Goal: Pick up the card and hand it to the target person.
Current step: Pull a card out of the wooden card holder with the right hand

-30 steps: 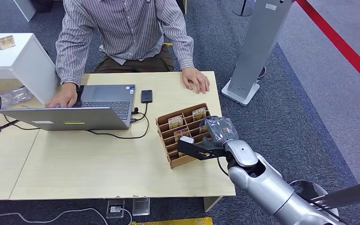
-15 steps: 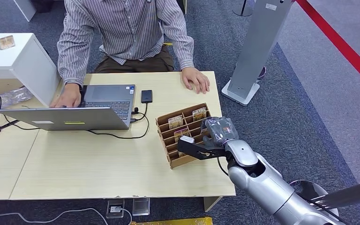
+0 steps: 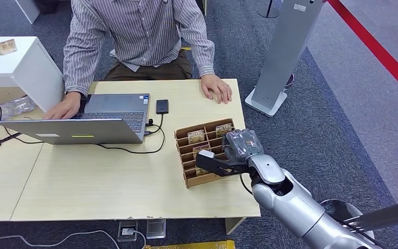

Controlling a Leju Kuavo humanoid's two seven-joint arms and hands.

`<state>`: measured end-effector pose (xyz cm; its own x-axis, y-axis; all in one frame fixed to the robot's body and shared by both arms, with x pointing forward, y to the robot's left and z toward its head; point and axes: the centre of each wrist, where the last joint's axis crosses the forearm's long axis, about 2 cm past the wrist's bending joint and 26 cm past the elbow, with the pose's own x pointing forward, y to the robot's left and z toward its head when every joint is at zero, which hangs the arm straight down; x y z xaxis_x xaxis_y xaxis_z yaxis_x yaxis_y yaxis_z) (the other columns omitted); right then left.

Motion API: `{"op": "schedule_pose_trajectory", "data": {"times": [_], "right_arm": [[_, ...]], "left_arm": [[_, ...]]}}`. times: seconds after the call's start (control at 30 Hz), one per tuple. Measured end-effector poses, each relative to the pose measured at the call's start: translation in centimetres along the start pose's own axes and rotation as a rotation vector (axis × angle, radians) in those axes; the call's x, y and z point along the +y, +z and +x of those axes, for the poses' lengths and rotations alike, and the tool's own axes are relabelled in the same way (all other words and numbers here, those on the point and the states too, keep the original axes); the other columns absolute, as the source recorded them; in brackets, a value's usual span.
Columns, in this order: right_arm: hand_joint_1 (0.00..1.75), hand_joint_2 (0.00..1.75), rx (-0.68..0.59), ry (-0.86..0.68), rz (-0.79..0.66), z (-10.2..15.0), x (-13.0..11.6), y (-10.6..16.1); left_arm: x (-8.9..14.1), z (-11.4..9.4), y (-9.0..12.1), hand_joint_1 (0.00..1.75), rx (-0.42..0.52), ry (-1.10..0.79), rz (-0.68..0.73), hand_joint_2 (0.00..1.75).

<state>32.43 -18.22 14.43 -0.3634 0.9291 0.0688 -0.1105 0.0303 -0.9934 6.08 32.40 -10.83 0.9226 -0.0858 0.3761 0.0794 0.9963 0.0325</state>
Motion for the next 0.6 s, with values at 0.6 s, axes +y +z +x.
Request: {"op": "schedule_pose_trajectory", "data": {"times": [0.6], "right_arm": [[1.69, 1.75, -0.032, -0.043, -0.031, 0.37, -0.4, -0.09]], "left_arm": [[0.01, -0.01, 0.0, 0.0, -0.019, 0.005, 0.003, 0.0]]}}
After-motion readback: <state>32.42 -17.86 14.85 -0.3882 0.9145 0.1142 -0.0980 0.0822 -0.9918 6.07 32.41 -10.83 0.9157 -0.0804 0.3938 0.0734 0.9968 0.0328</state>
